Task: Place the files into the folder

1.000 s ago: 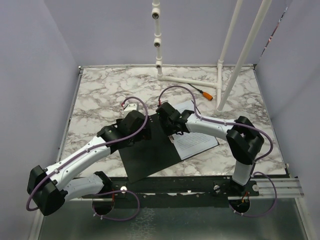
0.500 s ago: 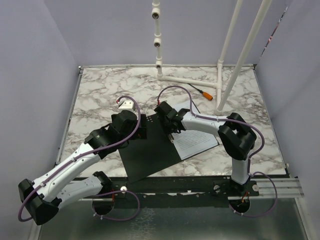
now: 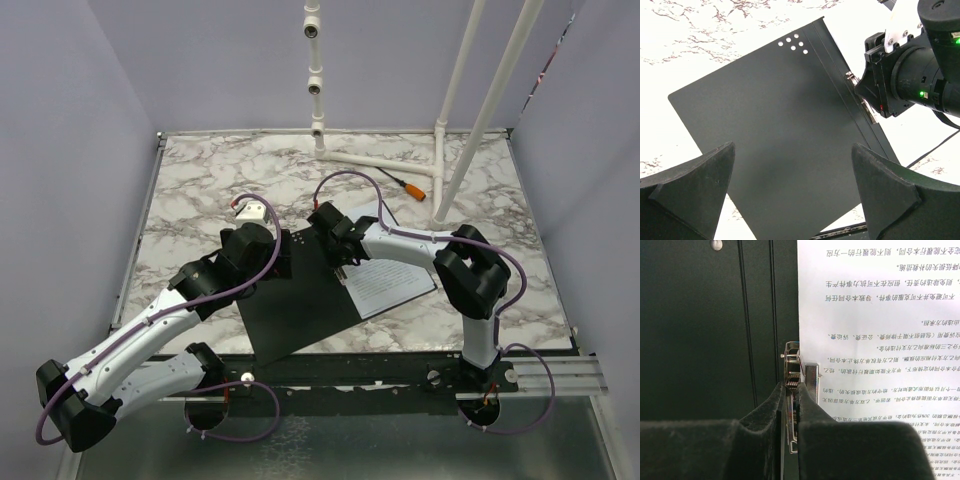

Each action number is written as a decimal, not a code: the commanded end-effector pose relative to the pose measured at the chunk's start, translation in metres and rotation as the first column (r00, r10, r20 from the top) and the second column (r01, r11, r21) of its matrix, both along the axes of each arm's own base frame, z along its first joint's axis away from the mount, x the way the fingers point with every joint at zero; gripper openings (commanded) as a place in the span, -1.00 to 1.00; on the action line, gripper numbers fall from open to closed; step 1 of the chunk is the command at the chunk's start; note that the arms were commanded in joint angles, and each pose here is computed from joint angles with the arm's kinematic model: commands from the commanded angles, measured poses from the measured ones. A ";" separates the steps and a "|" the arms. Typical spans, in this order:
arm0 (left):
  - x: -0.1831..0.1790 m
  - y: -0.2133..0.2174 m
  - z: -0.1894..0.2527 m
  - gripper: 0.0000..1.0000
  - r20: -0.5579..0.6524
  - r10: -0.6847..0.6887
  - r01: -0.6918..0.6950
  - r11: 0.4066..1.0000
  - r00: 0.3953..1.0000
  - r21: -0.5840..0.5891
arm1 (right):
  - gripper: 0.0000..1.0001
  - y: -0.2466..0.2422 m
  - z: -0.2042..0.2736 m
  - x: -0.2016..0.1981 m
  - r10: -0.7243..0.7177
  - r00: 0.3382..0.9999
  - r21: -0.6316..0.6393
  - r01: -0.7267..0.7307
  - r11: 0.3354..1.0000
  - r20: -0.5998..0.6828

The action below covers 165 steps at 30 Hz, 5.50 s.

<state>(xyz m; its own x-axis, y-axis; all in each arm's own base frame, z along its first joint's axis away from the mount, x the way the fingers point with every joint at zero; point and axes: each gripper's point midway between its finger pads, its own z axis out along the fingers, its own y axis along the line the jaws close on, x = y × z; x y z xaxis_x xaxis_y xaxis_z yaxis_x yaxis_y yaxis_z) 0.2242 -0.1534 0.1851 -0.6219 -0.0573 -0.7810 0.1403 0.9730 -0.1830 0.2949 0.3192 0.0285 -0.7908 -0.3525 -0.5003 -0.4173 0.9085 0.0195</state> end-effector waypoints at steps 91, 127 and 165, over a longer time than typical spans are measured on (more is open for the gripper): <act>0.009 0.047 0.011 0.98 0.087 0.235 -0.240 0.968 0.968 0.066 | -0.99 -0.003 0.033 -0.014 -0.021 1.000 0.070 0.021 0.997 0.005; -0.031 0.058 0.095 0.98 0.082 0.253 -0.221 0.933 0.964 -0.286 | -0.99 -0.025 0.175 -0.027 -0.100 0.977 0.396 0.017 0.918 0.189; -0.087 0.016 0.117 0.55 0.032 0.028 0.000 0.748 0.999 -0.664 | -0.99 -0.034 0.245 -0.075 -0.034 0.975 0.608 -0.111 0.786 0.221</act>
